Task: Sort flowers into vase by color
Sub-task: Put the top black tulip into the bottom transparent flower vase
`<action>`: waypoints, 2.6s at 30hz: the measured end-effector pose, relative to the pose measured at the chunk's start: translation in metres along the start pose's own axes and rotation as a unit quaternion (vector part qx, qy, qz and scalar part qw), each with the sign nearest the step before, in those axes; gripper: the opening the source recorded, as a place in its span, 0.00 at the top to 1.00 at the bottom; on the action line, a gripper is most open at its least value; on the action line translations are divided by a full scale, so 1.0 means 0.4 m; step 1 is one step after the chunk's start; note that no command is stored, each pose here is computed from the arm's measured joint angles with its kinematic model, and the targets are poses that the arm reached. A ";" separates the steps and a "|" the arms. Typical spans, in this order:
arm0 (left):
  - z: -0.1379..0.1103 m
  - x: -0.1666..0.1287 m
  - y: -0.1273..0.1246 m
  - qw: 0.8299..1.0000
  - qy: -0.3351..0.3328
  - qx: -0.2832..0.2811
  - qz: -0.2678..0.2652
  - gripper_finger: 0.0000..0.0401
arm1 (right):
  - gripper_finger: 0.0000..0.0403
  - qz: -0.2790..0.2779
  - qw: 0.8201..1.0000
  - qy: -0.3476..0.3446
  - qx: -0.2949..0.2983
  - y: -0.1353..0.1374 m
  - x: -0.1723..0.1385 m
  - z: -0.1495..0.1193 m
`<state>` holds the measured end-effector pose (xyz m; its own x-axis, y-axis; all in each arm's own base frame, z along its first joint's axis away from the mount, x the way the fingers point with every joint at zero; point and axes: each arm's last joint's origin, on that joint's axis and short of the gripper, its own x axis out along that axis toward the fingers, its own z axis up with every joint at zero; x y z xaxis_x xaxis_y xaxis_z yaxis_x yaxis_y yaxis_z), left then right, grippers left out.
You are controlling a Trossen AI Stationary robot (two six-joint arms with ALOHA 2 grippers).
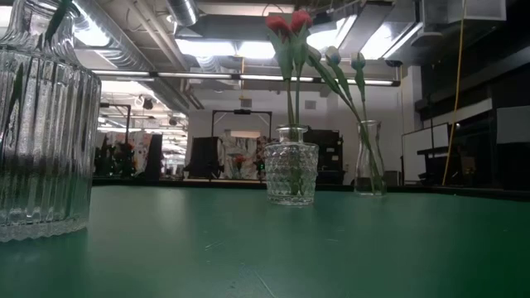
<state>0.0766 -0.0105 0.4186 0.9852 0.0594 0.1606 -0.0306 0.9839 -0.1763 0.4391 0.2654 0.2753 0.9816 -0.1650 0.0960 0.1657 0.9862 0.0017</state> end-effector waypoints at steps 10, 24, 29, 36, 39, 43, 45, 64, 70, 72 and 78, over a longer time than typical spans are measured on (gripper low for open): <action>0.000 0.000 0.000 1.000 0.000 -0.003 0.000 0.47 | 1.00 -0.005 1.000 -0.008 -0.029 -0.002 0.000 0.006; 0.000 0.000 0.002 1.000 -0.002 -0.002 0.013 0.47 | 1.00 0.002 1.000 0.002 -0.031 -0.005 -0.004 0.019; 0.000 0.000 0.002 1.000 -0.002 -0.003 0.013 0.47 | 1.00 0.007 0.999 0.012 -0.029 -0.004 -0.004 0.013; 0.000 0.000 0.002 1.000 -0.002 -0.008 0.013 0.47 | 1.00 0.008 0.999 0.014 -0.028 -0.004 -0.004 0.012; 0.000 0.000 0.002 1.000 -0.002 -0.009 0.013 0.47 | 1.00 0.007 0.999 0.014 -0.028 -0.006 -0.002 0.012; 0.000 0.000 0.002 1.000 -0.002 -0.009 0.013 0.47 | 1.00 0.011 1.000 0.010 -0.025 -0.017 0.004 0.002; 0.000 0.000 0.002 1.000 -0.002 -0.009 0.013 0.47 | 1.00 0.010 1.000 0.002 -0.021 -0.024 0.006 -0.009; 0.001 0.000 0.004 1.000 -0.004 -0.001 0.030 0.47 | 1.00 0.022 1.000 0.010 -0.007 -0.038 0.000 -0.060; 0.000 0.000 0.005 0.999 -0.004 -0.001 0.031 0.47 | 1.00 0.039 0.999 0.014 0.000 -0.050 0.006 -0.076; 0.000 0.000 0.005 0.999 -0.004 -0.001 0.032 0.47 | 1.00 0.037 0.999 0.012 0.002 -0.053 0.003 -0.083; 0.000 0.000 0.005 0.999 -0.004 0.004 0.034 0.47 | 1.00 0.035 0.999 0.015 0.021 -0.060 -0.009 -0.114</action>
<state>0.0765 -0.0085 0.4184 0.9794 0.1273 0.1570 -0.0985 0.9789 -0.1793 0.4360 0.2417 0.2296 0.9931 -0.0956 0.0680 0.0931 0.9949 0.0385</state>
